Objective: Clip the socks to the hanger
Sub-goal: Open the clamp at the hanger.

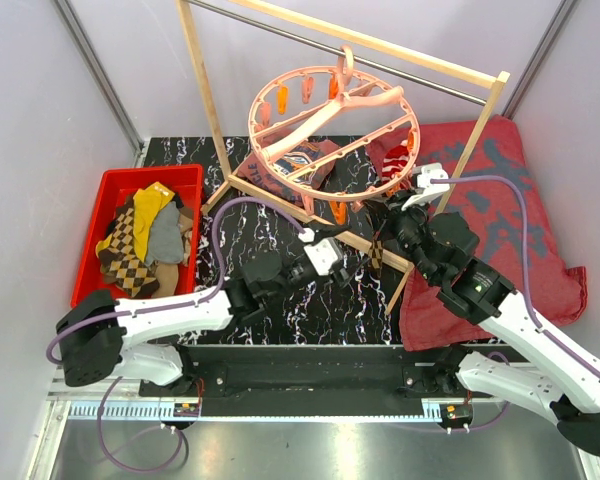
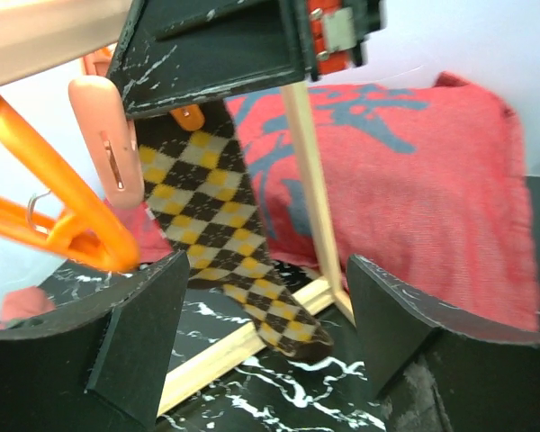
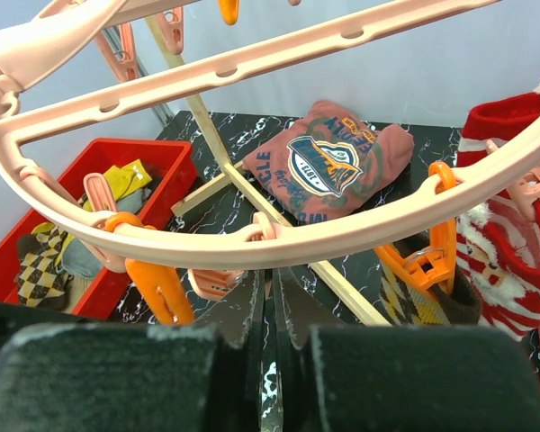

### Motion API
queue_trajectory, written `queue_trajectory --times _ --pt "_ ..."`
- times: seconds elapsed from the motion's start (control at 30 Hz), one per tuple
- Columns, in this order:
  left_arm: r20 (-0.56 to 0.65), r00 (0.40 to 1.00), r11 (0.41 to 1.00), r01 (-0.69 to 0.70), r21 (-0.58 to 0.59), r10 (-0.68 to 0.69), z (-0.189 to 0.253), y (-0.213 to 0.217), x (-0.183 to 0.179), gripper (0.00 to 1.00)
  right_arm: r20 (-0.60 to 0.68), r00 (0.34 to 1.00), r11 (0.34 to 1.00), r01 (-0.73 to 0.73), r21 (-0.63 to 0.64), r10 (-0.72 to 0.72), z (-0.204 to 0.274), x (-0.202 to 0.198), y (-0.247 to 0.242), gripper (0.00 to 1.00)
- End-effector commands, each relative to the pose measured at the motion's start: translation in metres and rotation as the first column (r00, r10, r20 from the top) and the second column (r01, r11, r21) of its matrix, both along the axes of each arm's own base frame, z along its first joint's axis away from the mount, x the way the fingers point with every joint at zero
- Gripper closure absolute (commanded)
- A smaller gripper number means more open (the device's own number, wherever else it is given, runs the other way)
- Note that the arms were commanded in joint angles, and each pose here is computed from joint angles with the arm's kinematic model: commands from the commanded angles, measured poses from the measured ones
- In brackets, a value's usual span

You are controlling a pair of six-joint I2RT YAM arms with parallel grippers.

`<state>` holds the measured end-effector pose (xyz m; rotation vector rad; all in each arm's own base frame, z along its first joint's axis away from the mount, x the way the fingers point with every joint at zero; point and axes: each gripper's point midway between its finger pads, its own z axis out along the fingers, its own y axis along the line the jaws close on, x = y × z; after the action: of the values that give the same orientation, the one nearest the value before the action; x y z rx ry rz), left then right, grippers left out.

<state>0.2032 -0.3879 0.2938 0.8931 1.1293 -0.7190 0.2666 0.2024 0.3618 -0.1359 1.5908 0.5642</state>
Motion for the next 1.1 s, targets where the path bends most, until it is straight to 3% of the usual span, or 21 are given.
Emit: queue_trajectory --times 0.0,0.33,0.63,1.07 --pt "0.073 0.989 0.988 -0.124 -0.091 0.131 0.039 0.001 0.024 0.26 0.049 0.999 0.998 -0.008 0.055 0.006 0.023 -0.006 -0.002 0.93" --pt "0.111 0.96 0.959 -0.238 -0.156 0.257 0.061 0.012 0.044 0.3 0.05 0.999 0.998 -0.012 0.064 0.009 0.025 -0.008 -0.005 0.93" --pt "0.119 0.966 0.959 -0.203 -0.199 0.23 0.073 0.009 0.049 0.33 0.051 0.999 0.997 -0.02 0.068 0.016 0.027 -0.01 -0.005 0.93" --pt "0.086 0.968 0.934 -0.199 -0.298 0.234 0.084 0.006 0.063 0.62 0.048 0.998 0.993 -0.056 0.105 0.051 0.032 -0.016 -0.001 0.93"
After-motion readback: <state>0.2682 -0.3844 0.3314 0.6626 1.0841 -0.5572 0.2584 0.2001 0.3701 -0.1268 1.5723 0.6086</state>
